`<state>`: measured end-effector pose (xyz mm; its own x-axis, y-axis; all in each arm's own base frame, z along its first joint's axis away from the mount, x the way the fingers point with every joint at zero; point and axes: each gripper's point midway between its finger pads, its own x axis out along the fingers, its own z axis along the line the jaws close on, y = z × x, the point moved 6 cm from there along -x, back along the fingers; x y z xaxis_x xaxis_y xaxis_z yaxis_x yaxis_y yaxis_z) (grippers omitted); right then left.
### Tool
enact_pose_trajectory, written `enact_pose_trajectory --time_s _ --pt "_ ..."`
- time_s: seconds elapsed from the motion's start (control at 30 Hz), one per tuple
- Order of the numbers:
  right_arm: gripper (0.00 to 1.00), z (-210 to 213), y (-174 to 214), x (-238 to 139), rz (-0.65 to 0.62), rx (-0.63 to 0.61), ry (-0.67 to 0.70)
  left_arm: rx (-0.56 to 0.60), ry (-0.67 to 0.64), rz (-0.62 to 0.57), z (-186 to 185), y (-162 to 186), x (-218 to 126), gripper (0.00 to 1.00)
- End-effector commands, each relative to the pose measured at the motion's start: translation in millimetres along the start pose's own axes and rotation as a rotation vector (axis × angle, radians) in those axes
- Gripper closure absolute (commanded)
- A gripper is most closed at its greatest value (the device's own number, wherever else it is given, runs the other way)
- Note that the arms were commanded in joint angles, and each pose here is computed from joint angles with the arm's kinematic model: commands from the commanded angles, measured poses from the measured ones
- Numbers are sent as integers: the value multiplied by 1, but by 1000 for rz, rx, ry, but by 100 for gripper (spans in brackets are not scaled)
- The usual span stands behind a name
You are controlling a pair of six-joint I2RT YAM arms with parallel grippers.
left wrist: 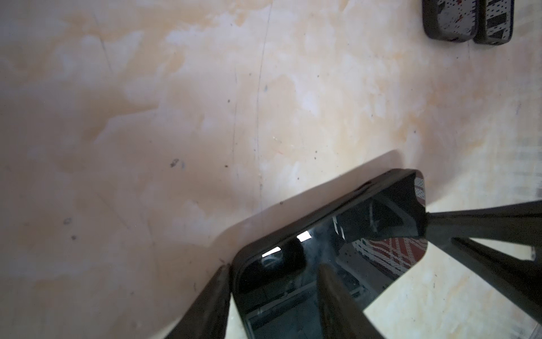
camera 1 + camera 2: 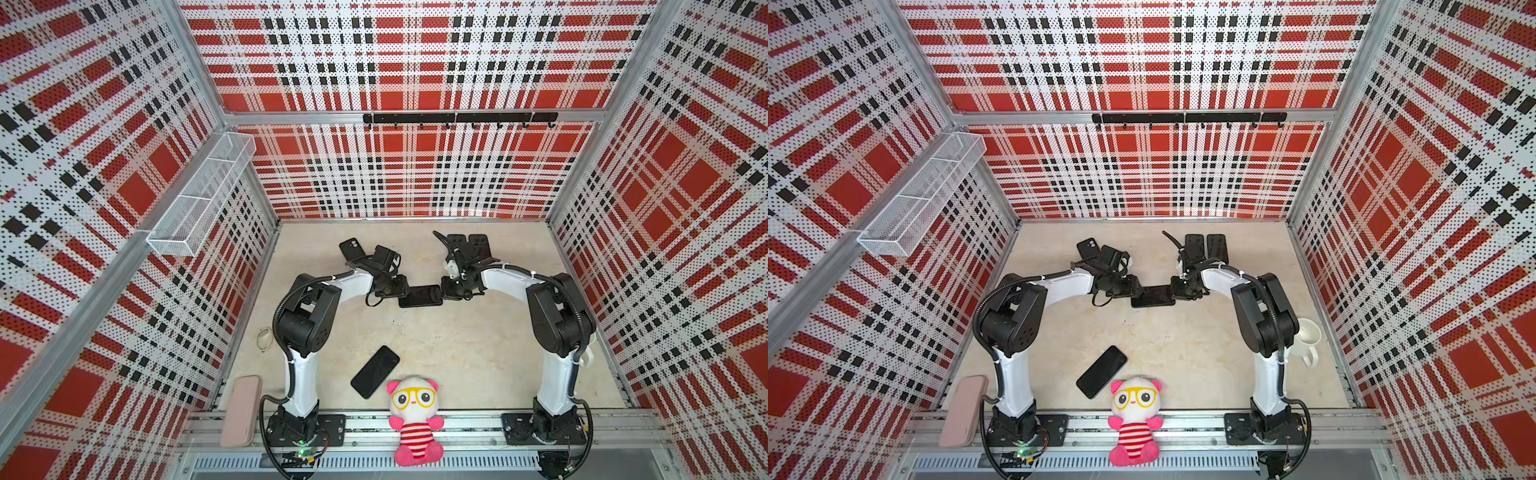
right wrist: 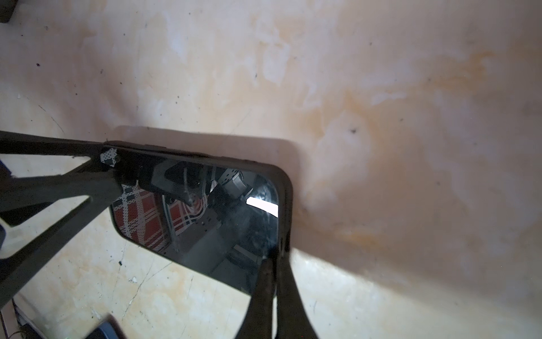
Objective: Put the phone into the phone case
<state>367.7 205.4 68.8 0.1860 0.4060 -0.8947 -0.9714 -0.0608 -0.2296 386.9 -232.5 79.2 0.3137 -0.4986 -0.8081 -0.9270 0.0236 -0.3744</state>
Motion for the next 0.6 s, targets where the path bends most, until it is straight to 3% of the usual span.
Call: enact_pose_trajectory --time_s 0.0,0.2,0.57 --pt "94 -31 144 105 506 0 136 36 149 123 -30 31 25 50" --pt "94 -50 167 119 579 -25 243 33 148 130 -29 33 26 51" --pt "93 -72 197 143 656 -27 311 35 147 132 -30 34 28 52"
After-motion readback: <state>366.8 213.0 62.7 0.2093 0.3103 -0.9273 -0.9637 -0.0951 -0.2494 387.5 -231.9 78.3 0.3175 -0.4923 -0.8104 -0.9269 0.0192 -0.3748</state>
